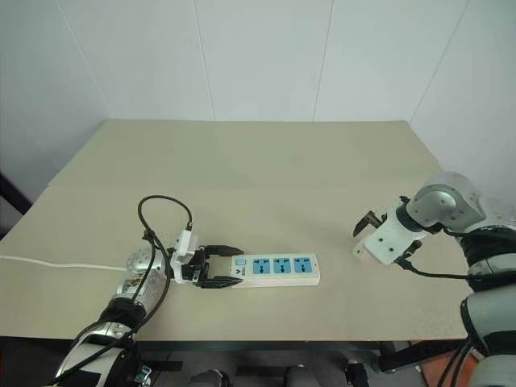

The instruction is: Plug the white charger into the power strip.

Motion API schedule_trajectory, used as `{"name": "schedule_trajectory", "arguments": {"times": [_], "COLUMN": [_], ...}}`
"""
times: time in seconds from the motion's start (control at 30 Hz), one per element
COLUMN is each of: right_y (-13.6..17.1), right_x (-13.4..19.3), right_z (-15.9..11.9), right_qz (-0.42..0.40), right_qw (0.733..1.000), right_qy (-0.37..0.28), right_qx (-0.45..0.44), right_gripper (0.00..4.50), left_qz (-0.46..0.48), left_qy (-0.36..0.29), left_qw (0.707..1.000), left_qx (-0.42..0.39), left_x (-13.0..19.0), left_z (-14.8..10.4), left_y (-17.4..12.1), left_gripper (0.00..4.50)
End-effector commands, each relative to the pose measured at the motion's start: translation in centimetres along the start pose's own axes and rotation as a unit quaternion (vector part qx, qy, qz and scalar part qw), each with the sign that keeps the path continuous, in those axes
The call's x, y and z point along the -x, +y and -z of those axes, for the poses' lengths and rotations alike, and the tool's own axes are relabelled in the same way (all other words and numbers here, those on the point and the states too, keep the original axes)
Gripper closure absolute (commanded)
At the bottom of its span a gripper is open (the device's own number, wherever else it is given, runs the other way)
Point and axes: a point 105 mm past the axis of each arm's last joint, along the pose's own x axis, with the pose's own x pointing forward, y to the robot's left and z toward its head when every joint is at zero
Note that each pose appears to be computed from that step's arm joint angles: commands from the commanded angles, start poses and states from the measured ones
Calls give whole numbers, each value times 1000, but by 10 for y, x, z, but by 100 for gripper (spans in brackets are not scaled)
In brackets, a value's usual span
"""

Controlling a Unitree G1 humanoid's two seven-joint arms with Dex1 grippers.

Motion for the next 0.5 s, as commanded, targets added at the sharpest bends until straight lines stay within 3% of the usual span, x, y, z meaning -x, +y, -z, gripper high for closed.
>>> {"name": "schedule_trajectory", "arguments": {"times": [0.03,0.5], "right_y": [-13,-17], "right_x": [2,-11], "right_z": [1,2], "right_qz": [13,-15], "right_qw": [1000,999], "right_qy": [9,15], "right_qx": [14,25], "right_gripper": [0,0], "left_qz": [9,-3], "left_qy": [18,24], "left_qw": [1000,1000], "left_qx": [16,18], "left_x": [-1,3], "left_z": [11,13], "left_y": [-8,-16], "left_gripper": [142,142]}}
